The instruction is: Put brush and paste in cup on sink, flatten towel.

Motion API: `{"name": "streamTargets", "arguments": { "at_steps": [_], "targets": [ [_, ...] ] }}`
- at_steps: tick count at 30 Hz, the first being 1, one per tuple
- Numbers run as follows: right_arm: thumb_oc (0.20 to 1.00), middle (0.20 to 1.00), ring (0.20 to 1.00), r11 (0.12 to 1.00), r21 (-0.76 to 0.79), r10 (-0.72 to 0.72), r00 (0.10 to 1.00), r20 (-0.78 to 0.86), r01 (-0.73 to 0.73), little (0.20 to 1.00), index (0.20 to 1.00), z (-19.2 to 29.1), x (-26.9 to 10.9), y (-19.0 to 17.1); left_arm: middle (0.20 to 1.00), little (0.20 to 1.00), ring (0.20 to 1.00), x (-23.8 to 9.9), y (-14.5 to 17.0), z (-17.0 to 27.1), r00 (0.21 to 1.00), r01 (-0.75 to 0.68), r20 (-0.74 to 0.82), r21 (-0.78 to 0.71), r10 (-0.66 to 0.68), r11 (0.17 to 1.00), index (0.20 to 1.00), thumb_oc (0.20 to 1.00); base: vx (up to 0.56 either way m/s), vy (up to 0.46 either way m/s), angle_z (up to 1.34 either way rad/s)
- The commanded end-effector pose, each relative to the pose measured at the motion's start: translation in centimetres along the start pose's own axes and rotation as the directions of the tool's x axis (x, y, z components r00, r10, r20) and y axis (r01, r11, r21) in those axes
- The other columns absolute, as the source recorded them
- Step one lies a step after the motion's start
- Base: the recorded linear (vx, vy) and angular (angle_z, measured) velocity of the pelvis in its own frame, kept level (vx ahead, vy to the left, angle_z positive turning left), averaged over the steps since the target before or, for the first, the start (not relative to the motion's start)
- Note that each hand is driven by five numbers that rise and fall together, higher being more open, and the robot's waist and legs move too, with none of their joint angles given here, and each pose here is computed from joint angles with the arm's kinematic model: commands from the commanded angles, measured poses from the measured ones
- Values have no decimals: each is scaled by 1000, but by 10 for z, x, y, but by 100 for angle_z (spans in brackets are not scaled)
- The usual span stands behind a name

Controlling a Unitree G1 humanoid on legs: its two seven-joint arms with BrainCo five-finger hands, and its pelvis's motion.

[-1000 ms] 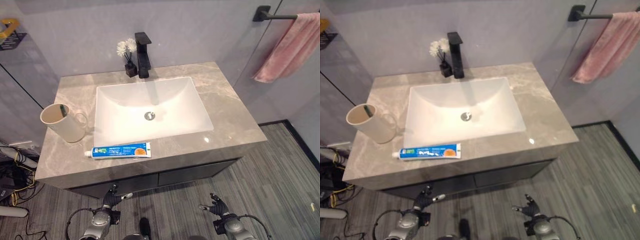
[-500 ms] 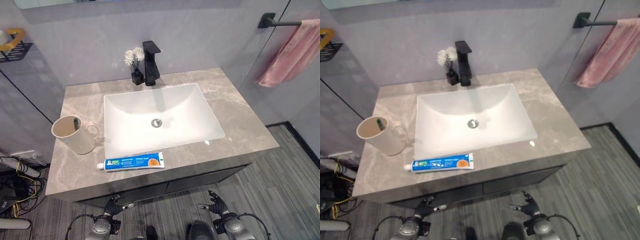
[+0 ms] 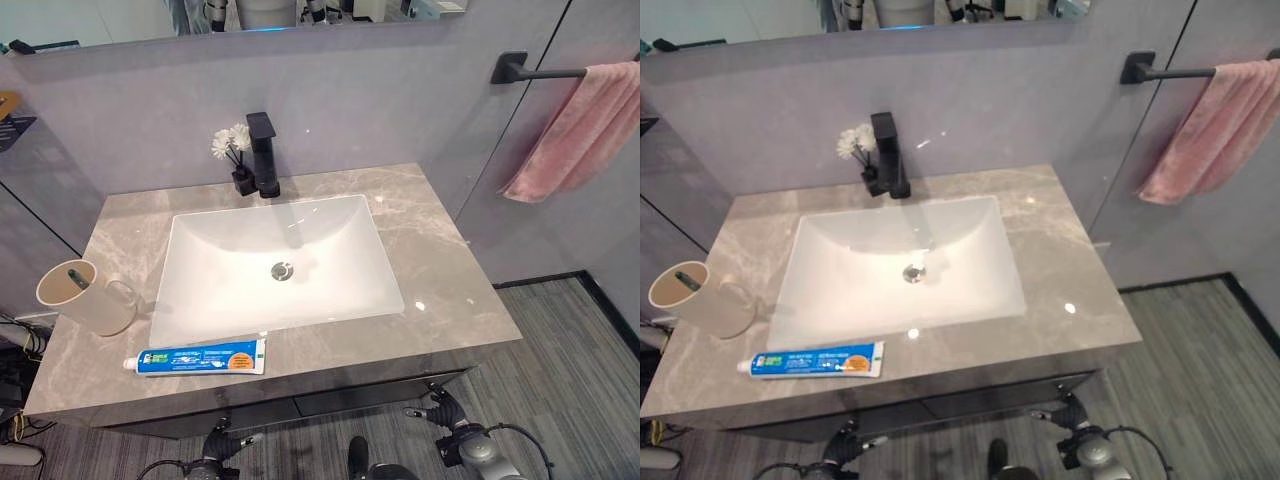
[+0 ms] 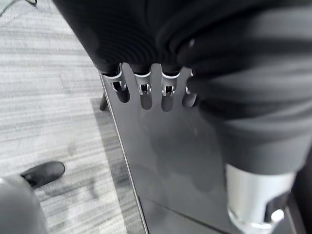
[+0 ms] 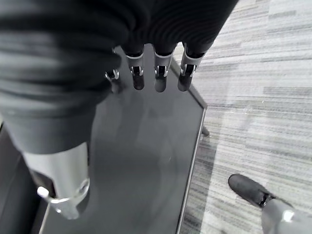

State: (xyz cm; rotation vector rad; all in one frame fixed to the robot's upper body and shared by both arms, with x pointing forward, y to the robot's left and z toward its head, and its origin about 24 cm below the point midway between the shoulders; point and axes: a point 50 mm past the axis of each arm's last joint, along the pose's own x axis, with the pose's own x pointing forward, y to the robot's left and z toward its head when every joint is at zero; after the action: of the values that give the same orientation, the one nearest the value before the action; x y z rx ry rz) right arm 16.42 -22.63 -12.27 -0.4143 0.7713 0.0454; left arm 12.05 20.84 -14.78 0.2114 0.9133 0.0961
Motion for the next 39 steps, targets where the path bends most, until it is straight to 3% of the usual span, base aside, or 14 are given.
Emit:
{"name": "streamTargets", "arguments": {
  "at_steps": [1,14,29,33,35,39],
  "targets": [
    [1000,1000,1000,1000,3,-7,1000,23,7,1000,1000,4,1,-2,1000,1000,1000,14,-1,55,981,13,191,14,-16,1000,1000,1000,-22,-121,2],
    [1000,1000,1000,998,-33,-50,999,17,51,1000,1000,-2,-2,-20,1000,1000,1000,14,1,71,964,26,261,117,-56,993,1000,1000,16,11,15],
    [1000,1000,1000,998,-55,19,1000,10,-18,1000,1000,1,1,-1,1000,1000,1000,6,4,73,942,48,310,260,-131,964,1000,1000,42,161,-9],
    [1000,1000,1000,997,-78,26,1000,-3,-26,1000,1000,-5,-2,-6,1000,1000,1000,-10,5,90,873,113,387,430,-295,896,1000,1000,1,20,-1],
    [1000,1000,1000,993,-106,40,999,-18,-41,1000,1000,-9,-3,-11,1000,1000,1000,-29,7,116,779,169,449,522,-438,836,1000,1000,1,5,6],
    [1000,1000,1000,991,-113,66,997,-46,-70,1000,1000,-13,-4,-6,1000,1000,1000,-43,1,145,698,147,491,614,-521,776,1000,1000,5,-8,1]
  ]
}}
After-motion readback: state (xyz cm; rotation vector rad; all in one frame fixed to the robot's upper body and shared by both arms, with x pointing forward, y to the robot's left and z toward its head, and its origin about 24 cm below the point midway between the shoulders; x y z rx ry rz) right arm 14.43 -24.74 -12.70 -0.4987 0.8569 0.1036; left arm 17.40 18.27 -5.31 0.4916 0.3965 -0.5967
